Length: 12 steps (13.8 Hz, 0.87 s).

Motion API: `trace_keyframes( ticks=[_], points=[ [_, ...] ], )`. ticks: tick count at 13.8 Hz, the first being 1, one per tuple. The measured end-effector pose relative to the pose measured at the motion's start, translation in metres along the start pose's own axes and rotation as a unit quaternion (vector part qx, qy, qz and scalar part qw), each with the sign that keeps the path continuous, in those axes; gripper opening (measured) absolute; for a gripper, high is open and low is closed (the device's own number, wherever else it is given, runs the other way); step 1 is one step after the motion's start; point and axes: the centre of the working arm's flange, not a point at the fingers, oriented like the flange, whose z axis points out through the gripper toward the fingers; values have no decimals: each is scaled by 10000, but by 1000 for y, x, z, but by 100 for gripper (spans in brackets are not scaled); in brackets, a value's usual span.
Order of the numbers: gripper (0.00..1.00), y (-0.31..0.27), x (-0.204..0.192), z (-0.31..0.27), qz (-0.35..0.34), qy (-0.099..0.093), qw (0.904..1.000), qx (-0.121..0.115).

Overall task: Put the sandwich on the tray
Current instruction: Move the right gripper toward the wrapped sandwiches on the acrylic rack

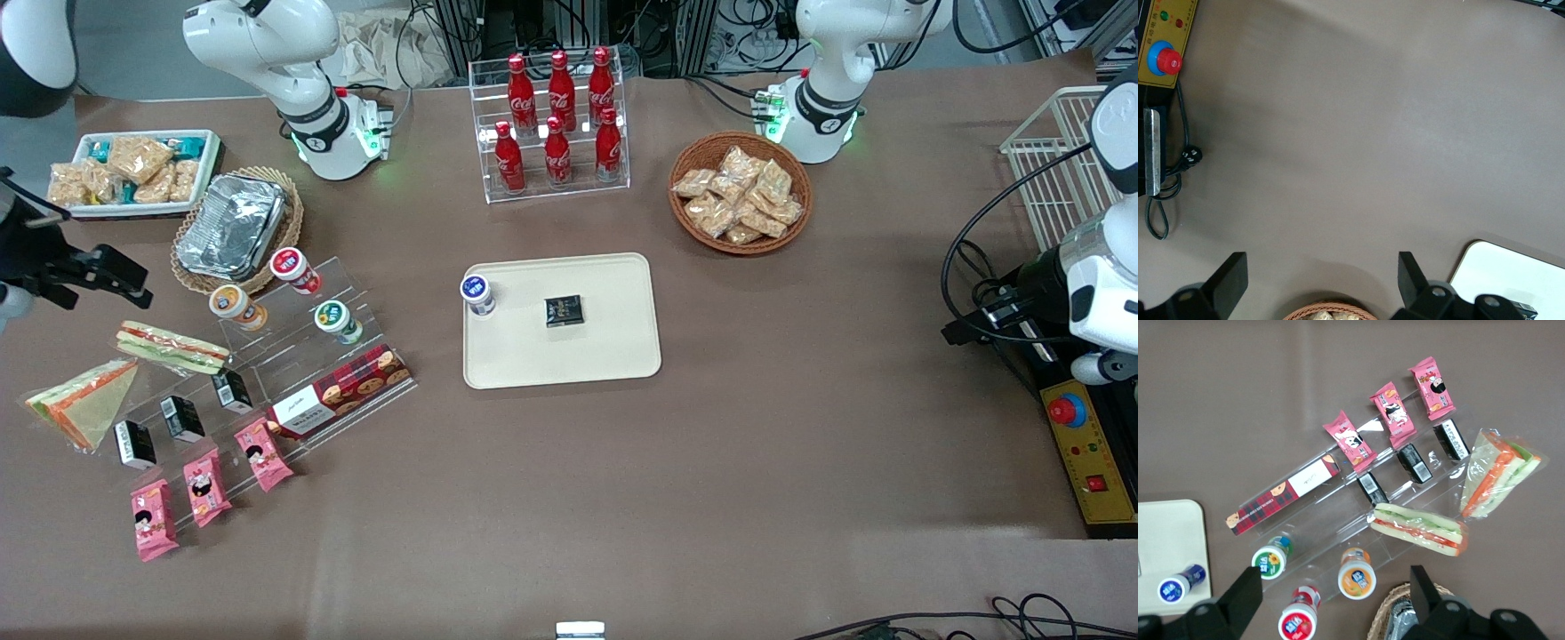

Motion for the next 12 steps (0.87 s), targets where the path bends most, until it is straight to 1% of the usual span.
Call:
trace_keyframes(
  ticks=[5,9,12],
  points=[
    [99,15,-2,0,-84,-32,10000,16],
    [99,14,-6,5,-106,-236,9997,30],
    [99,18,-7,6,-154,-285,9995,37]
  ],
)
